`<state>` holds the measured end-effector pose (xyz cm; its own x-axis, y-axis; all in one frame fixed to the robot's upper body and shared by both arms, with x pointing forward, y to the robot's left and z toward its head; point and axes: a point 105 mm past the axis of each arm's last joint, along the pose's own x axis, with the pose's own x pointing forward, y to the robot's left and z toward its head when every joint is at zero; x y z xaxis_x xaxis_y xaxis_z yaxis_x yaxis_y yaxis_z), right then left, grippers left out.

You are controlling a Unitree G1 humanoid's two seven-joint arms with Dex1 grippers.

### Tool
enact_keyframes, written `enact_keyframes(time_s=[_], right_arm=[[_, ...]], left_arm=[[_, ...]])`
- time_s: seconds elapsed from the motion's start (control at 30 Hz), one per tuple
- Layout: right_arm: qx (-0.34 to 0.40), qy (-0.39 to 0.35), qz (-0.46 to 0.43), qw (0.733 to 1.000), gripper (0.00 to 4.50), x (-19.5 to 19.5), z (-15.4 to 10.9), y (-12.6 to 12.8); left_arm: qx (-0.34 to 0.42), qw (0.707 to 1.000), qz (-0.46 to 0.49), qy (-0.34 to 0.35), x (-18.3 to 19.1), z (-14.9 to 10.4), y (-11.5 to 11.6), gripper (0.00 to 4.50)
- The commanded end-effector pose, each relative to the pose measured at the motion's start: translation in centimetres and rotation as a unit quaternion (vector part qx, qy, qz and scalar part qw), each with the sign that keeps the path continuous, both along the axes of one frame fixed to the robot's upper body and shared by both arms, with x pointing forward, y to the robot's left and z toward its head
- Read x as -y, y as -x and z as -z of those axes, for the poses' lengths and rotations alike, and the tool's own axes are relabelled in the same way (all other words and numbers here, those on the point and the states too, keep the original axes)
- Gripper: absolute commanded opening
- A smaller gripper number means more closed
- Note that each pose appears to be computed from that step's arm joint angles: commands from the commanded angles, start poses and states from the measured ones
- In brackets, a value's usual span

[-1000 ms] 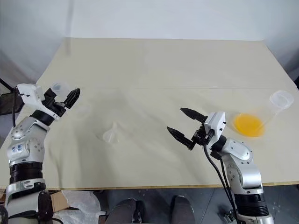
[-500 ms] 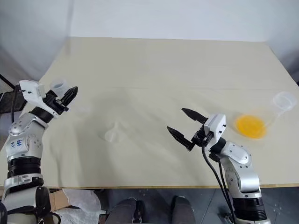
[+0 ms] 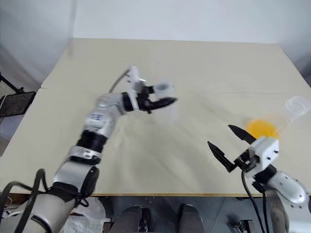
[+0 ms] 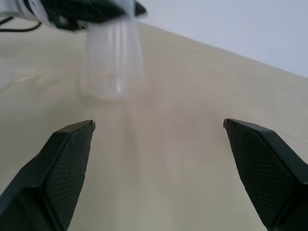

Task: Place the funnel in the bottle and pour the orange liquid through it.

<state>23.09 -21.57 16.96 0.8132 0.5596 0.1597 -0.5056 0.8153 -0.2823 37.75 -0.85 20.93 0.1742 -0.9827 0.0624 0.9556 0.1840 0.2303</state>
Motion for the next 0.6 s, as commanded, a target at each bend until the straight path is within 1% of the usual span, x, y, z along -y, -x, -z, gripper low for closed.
enact_keyframes(time_s=[0.03,0.1,0.23,0.3,0.33,0.43,0.6], right_arm=[[0.028,-0.007,0.013,0.999,4.5,-0.5,-1.4,1.2],[0.027,-0.013,0.022,0.999,4.5,-0.7,-1.3,1.7],[0.026,-0.015,0.025,0.999,4.5,-1.0,-1.2,1.7],[0.026,-0.016,0.025,0.999,4.5,-1.0,-1.2,1.6],[0.027,-0.016,0.024,0.999,4.5,-1.0,-1.2,1.5],[0.03,-0.018,0.02,0.999,4.5,-1.1,-1.4,1.1],[0.036,-0.018,0.006,0.999,4.5,-1.4,-1.7,0.4]], left_arm=[[0.06,0.998,-0.004,-0.029,0.5,-0.1,-0.4,2.49],[0.066,0.997,-0.007,-0.038,0.9,0.3,-0.6,2.49],[0.058,0.998,-0.002,-0.027,0.6,0.4,-0.7,2.49],[0.049,0.999,-0.004,-0.011,0.4,0.2,-0.9,3.25],[0.046,0.999,-0.003,-0.006,0.3,0.1,-0.9,3.51],[0.047,0.999,0.006,0.021,-1.0,-0.6,-0.7,4.47],[0.046,0.997,0.003,0.069,-4.4,-2.4,-0.9,4.47]])
